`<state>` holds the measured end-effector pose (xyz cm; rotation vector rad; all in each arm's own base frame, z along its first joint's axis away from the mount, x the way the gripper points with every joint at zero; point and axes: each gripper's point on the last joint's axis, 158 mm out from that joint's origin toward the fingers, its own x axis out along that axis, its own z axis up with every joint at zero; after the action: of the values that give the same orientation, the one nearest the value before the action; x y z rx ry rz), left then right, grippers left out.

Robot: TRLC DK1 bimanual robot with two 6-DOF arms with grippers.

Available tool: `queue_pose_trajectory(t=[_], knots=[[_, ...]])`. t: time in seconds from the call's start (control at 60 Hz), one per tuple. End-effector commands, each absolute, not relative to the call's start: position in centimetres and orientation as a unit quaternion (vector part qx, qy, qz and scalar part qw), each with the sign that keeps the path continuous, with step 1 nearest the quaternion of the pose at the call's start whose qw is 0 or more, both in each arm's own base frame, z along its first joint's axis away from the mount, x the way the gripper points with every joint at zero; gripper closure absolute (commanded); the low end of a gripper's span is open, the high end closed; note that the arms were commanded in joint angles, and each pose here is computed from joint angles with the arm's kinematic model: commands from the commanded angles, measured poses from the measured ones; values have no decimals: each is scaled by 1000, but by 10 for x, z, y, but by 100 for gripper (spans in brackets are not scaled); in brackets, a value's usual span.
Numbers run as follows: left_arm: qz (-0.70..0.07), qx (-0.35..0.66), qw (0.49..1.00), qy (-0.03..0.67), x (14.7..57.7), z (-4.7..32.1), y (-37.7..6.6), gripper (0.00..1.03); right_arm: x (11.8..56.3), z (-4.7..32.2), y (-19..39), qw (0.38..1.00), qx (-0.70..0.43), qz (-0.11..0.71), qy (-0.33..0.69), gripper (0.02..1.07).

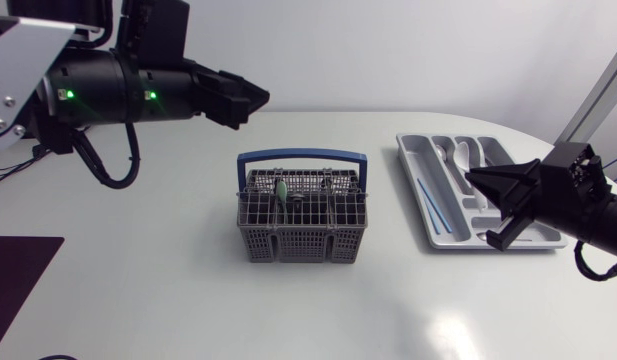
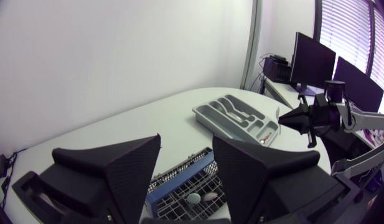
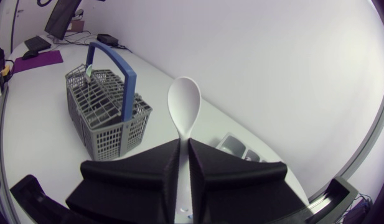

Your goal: Unload the cutlery basket into the drawer organizer.

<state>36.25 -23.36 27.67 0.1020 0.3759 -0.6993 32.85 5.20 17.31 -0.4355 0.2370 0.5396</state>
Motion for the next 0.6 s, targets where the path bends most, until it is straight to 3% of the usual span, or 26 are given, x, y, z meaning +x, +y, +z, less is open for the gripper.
queue_pose_trajectory(t=[0.0, 0.583], knots=[[-354, 76, 909, 208, 362, 258, -242, 45, 338, 166, 33, 928, -229, 267, 124, 100], [-365, 115, 875, 298, 346, 204, -241, 45, 348, 67, -62, 842, -339, 367, 204, 100]])
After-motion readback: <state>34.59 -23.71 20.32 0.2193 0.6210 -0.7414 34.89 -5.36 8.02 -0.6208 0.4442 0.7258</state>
